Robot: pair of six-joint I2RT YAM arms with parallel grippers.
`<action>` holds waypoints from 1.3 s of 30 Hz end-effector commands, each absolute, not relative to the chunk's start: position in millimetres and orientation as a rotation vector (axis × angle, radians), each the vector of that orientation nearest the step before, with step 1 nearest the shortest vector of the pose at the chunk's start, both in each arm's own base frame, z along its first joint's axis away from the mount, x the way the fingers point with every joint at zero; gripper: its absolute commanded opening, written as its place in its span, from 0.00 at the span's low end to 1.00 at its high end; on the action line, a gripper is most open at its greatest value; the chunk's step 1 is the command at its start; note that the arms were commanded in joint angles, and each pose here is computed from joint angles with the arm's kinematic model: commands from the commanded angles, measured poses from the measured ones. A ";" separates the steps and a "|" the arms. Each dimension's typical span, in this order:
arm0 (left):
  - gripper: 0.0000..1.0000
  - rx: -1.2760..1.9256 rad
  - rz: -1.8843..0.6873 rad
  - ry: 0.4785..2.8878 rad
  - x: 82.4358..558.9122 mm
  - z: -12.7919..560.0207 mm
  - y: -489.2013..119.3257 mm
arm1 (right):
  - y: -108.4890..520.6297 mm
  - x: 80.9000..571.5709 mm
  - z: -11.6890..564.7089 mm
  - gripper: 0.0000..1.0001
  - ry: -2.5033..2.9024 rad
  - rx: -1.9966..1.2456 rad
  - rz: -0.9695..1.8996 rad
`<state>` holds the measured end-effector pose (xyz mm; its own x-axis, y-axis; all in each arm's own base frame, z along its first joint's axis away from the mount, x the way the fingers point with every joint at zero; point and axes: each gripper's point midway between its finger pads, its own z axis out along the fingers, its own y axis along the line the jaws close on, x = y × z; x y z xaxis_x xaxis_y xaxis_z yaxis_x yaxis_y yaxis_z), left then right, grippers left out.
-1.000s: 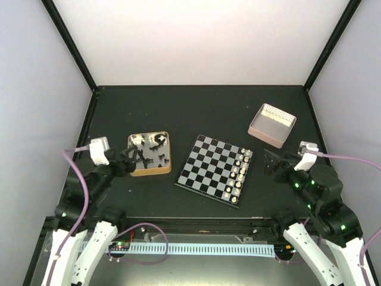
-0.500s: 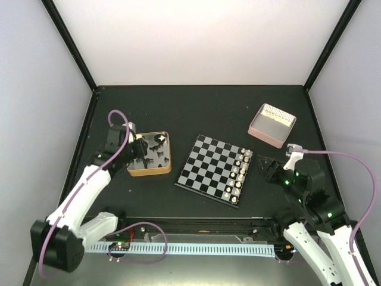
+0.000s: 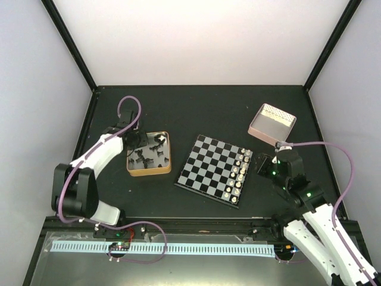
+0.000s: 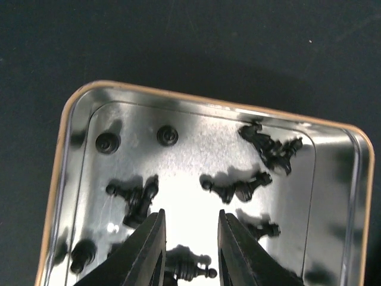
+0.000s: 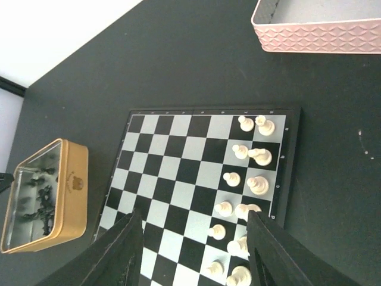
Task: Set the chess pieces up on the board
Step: Pick up the chess piece from the storage box.
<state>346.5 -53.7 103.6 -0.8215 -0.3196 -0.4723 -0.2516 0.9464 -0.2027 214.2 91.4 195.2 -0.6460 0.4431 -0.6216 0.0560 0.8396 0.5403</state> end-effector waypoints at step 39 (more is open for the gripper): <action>0.05 -0.522 0.006 2.539 409.6 53.9 -28.7 | 103.1 259.0 194.0 0.39 2.215 0.355 0.552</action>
<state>404.1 -33.0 38.2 -0.8004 -0.3766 -0.4664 -0.3744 0.9217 -0.1017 254.4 101.2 175.5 -0.6691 0.4084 -0.6209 0.0968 0.8763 0.4720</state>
